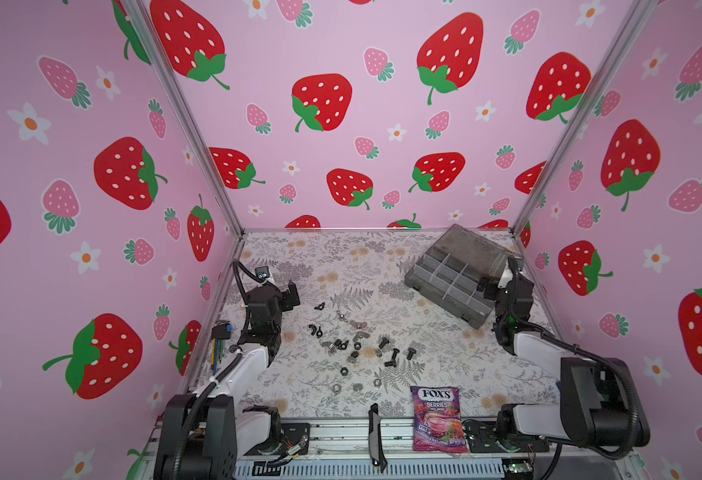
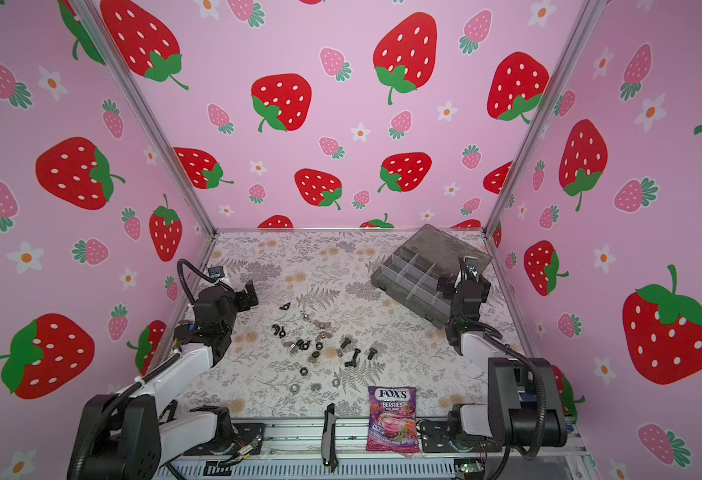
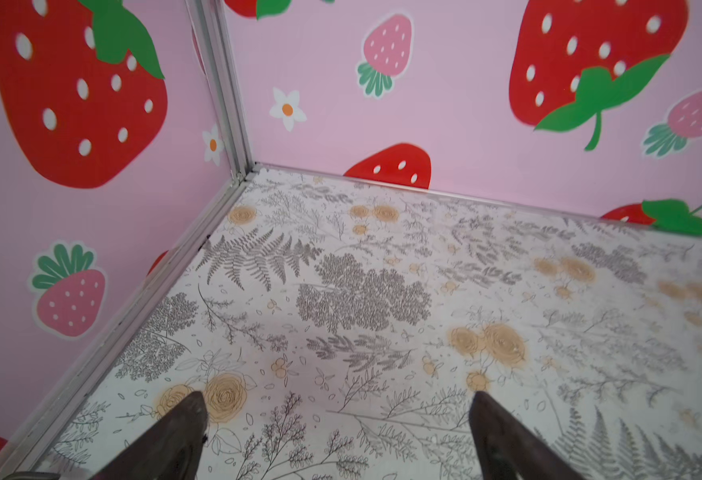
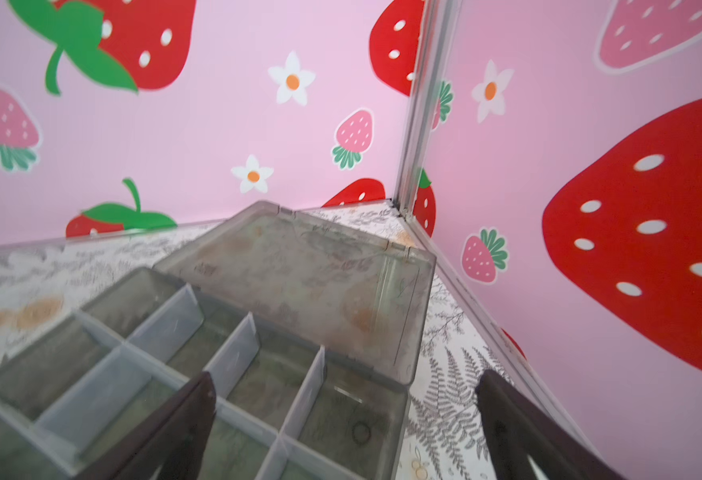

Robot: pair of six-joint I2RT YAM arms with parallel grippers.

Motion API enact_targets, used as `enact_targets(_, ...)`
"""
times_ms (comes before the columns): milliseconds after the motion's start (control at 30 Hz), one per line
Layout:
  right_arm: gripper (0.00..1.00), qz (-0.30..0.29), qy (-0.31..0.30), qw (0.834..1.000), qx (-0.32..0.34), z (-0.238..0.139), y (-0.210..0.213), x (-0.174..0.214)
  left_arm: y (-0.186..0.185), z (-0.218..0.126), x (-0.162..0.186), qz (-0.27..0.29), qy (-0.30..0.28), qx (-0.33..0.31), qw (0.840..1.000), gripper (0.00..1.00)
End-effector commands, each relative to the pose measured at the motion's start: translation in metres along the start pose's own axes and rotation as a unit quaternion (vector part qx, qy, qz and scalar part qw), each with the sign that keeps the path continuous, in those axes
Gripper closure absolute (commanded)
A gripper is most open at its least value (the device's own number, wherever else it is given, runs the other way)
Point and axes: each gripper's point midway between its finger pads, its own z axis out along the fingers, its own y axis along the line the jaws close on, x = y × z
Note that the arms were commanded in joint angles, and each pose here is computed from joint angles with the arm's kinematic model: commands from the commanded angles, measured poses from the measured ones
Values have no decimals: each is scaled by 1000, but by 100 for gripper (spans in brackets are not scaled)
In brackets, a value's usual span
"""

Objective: Sort the screws and nuts into containers

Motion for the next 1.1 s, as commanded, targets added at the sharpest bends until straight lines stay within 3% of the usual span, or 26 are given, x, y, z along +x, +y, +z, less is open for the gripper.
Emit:
enact_targets(0, 0, 37, 114, 990, 78, -6, -24, 29, 12, -20, -10, -40, 41, -43, 997, 1)
enact_targets(67, 2, 63, 156, 982, 90, -4, -31, 38, 17, -31, -12, -67, 55, -58, 995, 1)
enact_targets(200, 19, 103, 242, 961, 87, 5, -30, 65, 7, -43, -12, -108, 69, -28, 991, 1)
enact_targets(333, 30, 123, 293, 945, 74, 11, -20, 87, 2, -49, -6, -138, 85, -12, 987, 1)
enact_targets(567, 45, 129, 334, 929, 92, 14, -25, 118, -5, -50, -4, -142, 93, 7, 985, 1)
enact_targets(767, 48, 135, 340, 925, 104, 15, -32, 131, -7, -50, -7, -135, 91, 13, 987, 1)
enact_targets(1067, 57, 136, 353, 924, 57, 24, -17, 145, -11, -50, -6, -139, 86, 27, 986, 1)
